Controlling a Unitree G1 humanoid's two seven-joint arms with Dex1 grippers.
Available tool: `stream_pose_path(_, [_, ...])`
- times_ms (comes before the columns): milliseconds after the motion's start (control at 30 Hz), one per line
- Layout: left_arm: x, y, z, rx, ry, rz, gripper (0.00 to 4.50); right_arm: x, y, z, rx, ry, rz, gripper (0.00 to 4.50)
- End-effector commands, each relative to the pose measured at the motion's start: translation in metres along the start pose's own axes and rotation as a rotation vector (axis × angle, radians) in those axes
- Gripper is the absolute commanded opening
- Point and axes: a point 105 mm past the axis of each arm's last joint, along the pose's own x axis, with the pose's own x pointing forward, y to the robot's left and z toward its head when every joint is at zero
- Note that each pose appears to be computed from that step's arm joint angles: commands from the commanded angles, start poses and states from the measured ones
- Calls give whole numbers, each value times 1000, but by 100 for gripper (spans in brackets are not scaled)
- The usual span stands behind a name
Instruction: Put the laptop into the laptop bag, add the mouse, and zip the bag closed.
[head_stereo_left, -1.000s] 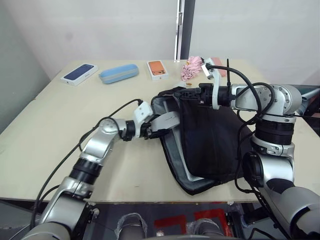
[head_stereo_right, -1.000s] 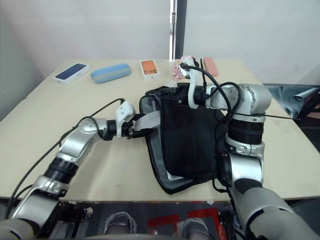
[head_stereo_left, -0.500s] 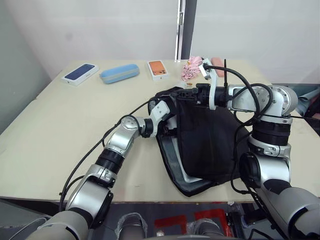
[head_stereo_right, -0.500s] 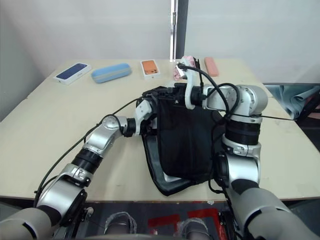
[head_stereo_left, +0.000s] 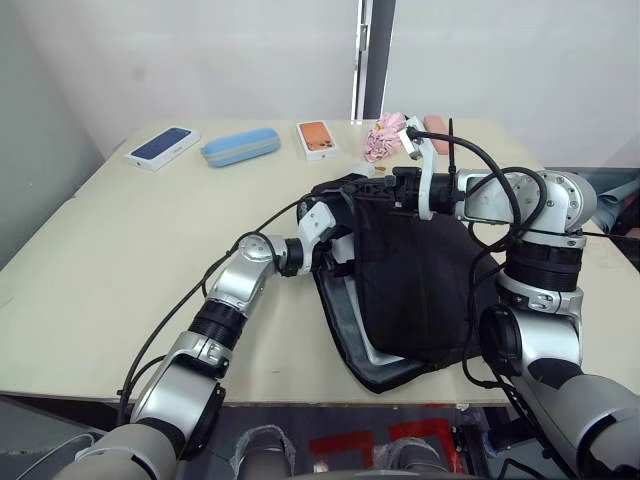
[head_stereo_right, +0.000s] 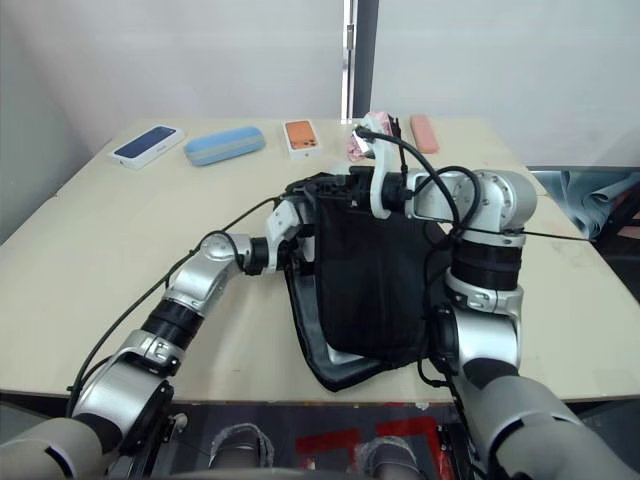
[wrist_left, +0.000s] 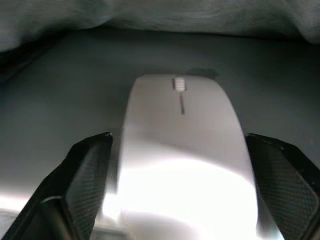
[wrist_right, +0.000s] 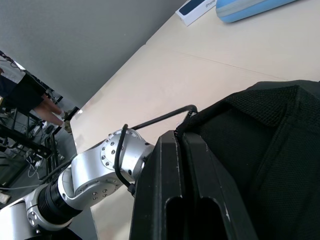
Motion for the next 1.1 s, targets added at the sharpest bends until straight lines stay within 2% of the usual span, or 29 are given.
stream_pose_path(33, [-6,-2,10,26,-29,-12,439,-5,12,11,-41,-40,47,0])
stream_pose_path(233, [-7,-4,5,25,-21,-20,439,-5,12,11,-40,-39,50,0])
stream_pose_path(333, [-7,-4,4,24,-19,-16,368,-6,12,11,-40,-39,51,0])
stream_pose_path(433, [-8,-7,3,25,-12,-27,275,-6,13,12,-41,-40,52,0])
stream_pose_path(633, [2,-4,13,53,-39,-19,273,-5,18,13,-38,-44,84,0])
stream_pose_path(900, [31,-3,6,4,-14,-14,273,-2,26,11,-44,-42,128,0])
stream_pose_path(1100, [37,-3,9,11,-25,-21,273,-2,26,11,-44,-43,123,0])
